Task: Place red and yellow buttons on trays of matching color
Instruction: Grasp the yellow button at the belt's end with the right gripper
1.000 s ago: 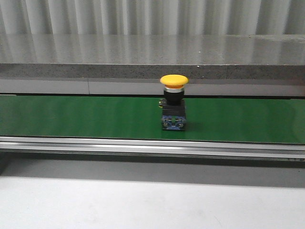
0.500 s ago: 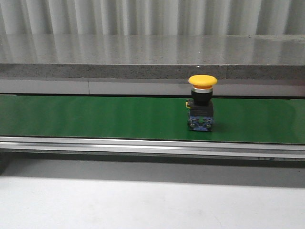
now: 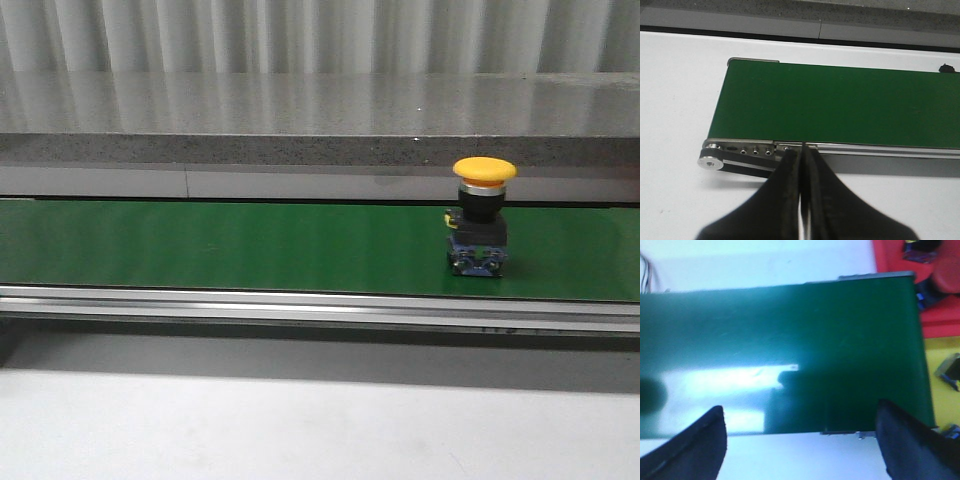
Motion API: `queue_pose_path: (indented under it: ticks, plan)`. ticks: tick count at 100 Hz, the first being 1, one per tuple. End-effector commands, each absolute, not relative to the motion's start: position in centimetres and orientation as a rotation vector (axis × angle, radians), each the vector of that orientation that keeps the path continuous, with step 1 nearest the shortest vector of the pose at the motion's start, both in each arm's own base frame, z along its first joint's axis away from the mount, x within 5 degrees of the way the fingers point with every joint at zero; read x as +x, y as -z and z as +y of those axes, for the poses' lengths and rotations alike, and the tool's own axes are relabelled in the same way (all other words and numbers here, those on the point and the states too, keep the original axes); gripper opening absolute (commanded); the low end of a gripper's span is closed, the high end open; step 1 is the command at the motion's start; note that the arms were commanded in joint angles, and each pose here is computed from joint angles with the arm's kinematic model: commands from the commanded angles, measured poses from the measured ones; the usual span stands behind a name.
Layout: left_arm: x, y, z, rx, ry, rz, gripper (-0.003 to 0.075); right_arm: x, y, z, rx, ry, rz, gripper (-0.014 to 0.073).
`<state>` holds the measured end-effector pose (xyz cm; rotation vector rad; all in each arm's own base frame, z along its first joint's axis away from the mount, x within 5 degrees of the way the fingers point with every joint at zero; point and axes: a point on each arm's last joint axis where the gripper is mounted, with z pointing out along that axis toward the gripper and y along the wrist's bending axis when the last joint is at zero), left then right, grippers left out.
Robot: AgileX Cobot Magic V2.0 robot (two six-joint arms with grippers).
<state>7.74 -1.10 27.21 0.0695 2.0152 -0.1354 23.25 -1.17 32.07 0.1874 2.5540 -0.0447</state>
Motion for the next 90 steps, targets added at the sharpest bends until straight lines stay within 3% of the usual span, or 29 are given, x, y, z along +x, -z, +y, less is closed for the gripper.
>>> queue_pose_path:
  ticks: [1, 43, 80, 87, 90]
  plan:
    - [8.0, -28.6, -1.2, 0.073, 0.148, 1.926, -0.002, 22.9, -33.3, 0.2, 0.076, 0.034, 2.517, 0.0604]
    - [8.0, -28.6, -1.2, 0.073, 0.148, 1.926, -0.002, 23.3, -32.1, 4.8, -0.298, -0.087, 2.566, 0.0604]
    - [8.0, -28.6, -1.2, 0.073, 0.148, 1.926, -0.002, 27.4, -28.7, 6.3, -0.364, -0.147, 2.546, 0.0601]
    - [8.0, -28.6, -1.2, 0.073, 0.148, 1.926, -0.002, 27.9, -28.4, 6.4, -0.357, -0.145, 2.529, 0.054]
    - [8.0, -28.6, -1.2, 0.073, 0.148, 1.926, -0.002, 28.2, -28.2, 6.4, -0.354, -0.145, 2.525, 0.0472]
